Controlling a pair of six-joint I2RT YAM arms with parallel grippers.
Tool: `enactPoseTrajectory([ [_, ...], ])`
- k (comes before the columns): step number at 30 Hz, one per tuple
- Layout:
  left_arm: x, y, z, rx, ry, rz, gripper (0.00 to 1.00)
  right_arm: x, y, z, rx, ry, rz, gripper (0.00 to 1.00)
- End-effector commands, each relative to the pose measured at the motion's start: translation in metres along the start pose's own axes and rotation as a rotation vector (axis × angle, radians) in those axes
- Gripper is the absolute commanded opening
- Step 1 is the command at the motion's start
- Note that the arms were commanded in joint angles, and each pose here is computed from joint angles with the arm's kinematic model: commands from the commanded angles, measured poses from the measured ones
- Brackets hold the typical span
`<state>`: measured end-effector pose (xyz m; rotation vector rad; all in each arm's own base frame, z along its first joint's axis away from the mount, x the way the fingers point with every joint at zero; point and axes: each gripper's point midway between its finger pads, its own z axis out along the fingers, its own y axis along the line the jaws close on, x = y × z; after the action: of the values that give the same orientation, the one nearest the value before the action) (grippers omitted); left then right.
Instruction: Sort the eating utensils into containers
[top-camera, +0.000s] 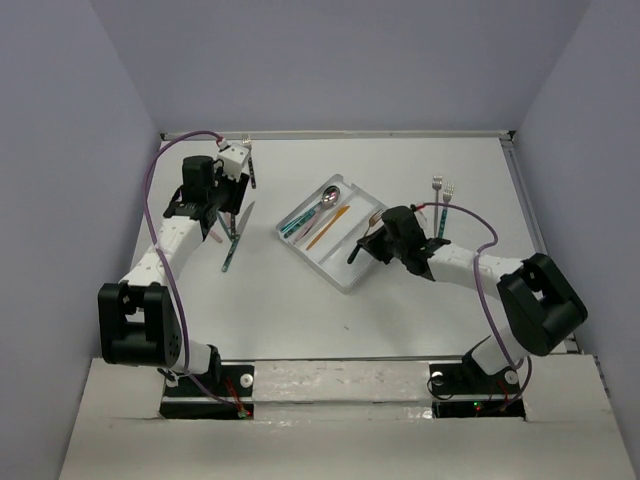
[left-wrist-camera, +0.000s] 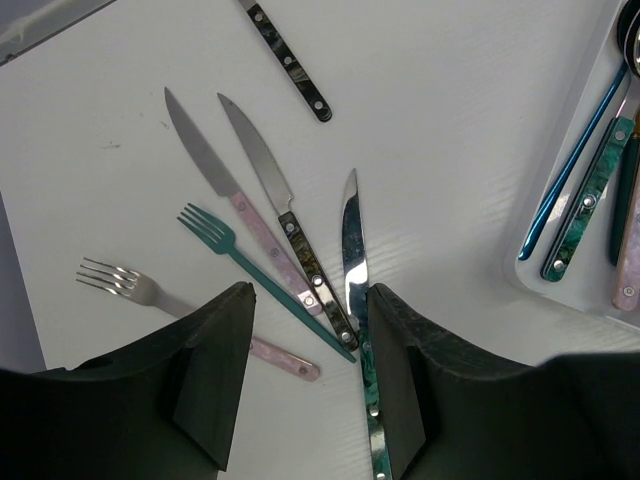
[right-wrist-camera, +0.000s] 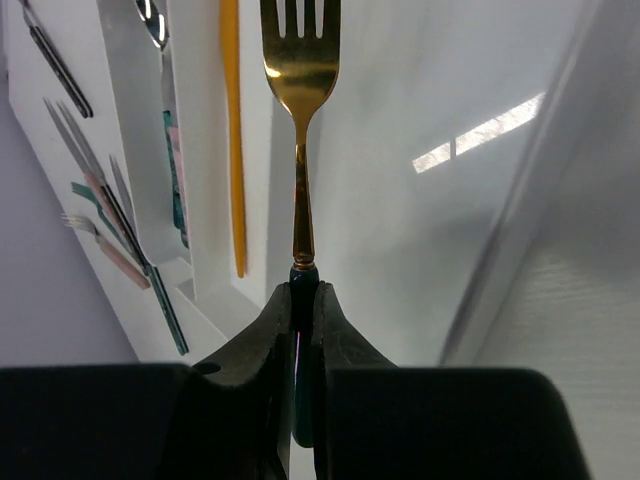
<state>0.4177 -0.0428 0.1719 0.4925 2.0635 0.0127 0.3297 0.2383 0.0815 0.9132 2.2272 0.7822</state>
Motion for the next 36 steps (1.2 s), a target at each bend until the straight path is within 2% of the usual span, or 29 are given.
enactPoseTrajectory([
  [1, -0.011, 0.002, -0.007, -0.008, -0.05, 0.004, 0.61, -0.006, 0.053, 0.009, -0.132, -0.001, -0.006, 0.0],
  [5, -0.011, 0.004, -0.007, -0.017, -0.049, 0.006, 0.61, 0.001, 0.033, 0.022, -0.072, 0.013, 0.036, 0.0],
  [8, -0.011, 0.005, -0.007, -0.018, -0.052, 0.006, 0.61, 0.0, 0.033, 0.02, -0.072, 0.011, 0.031, 0.08],
  [12, -0.011, 0.005, -0.007, -0.017, -0.05, 0.007, 0.62, -0.003, 0.033, 0.016, -0.07, -0.001, 0.012, 0.1],
  [14, -0.01, 0.005, -0.007, -0.017, -0.049, 0.008, 0.62, -0.001, 0.028, 0.016, -0.055, 0.007, 0.002, 0.17],
  [15, -0.01, 0.005, -0.007, -0.017, -0.049, 0.01, 0.62, 0.003, 0.027, 0.017, -0.052, 0.024, -0.003, 0.25],
  [17, -0.01, 0.005, -0.006, -0.015, -0.048, 0.011, 0.61, 0.007, 0.023, 0.017, -0.045, 0.043, -0.005, 0.32],
  [23, -0.01, 0.005, -0.008, -0.017, -0.05, 0.011, 0.62, 0.007, 0.019, 0.011, -0.042, 0.041, 0.018, 0.39],
  [25, -0.01, 0.006, -0.008, -0.018, -0.052, 0.012, 0.62, -0.001, 0.032, 0.005, -0.085, 0.018, -0.084, 0.39],
  [27, -0.011, 0.005, -0.008, -0.017, -0.054, 0.011, 0.62, -0.01, 0.053, -0.005, -0.146, -0.009, -0.184, 0.39],
  [28, -0.011, 0.005, -0.008, -0.017, -0.054, 0.013, 0.62, -0.018, 0.078, -0.013, -0.204, -0.028, -0.254, 0.39],
  [29, -0.01, 0.005, -0.008, -0.017, -0.05, 0.014, 0.62, -0.024, 0.087, -0.019, -0.228, -0.052, -0.402, 0.39],
  [30, -0.01, 0.006, -0.008, -0.019, -0.051, 0.015, 0.62, -0.036, 0.106, -0.032, -0.226, -0.076, -0.472, 0.39],
  [31, -0.01, 0.006, -0.008, -0.021, -0.051, 0.014, 0.62, -0.038, 0.088, -0.03, -0.168, -0.06, -0.541, 0.4],
  [32, -0.01, 0.006, -0.008, -0.02, -0.049, 0.014, 0.62, -0.073, 0.105, -0.04, -0.157, -0.129, -0.603, 0.4],
  [33, -0.009, 0.005, -0.008, -0.018, -0.048, 0.01, 0.62, -0.087, 0.089, -0.041, -0.077, -0.106, -0.625, 0.41],
  [35, -0.009, 0.006, -0.008, -0.019, -0.05, 0.012, 0.63, -0.12, 0.083, -0.042, -0.064, -0.068, -0.607, 0.41],
  [36, -0.008, 0.005, -0.007, -0.016, -0.046, 0.01, 0.63, -0.158, 0.061, -0.041, -0.015, -0.079, -0.568, 0.41],
])
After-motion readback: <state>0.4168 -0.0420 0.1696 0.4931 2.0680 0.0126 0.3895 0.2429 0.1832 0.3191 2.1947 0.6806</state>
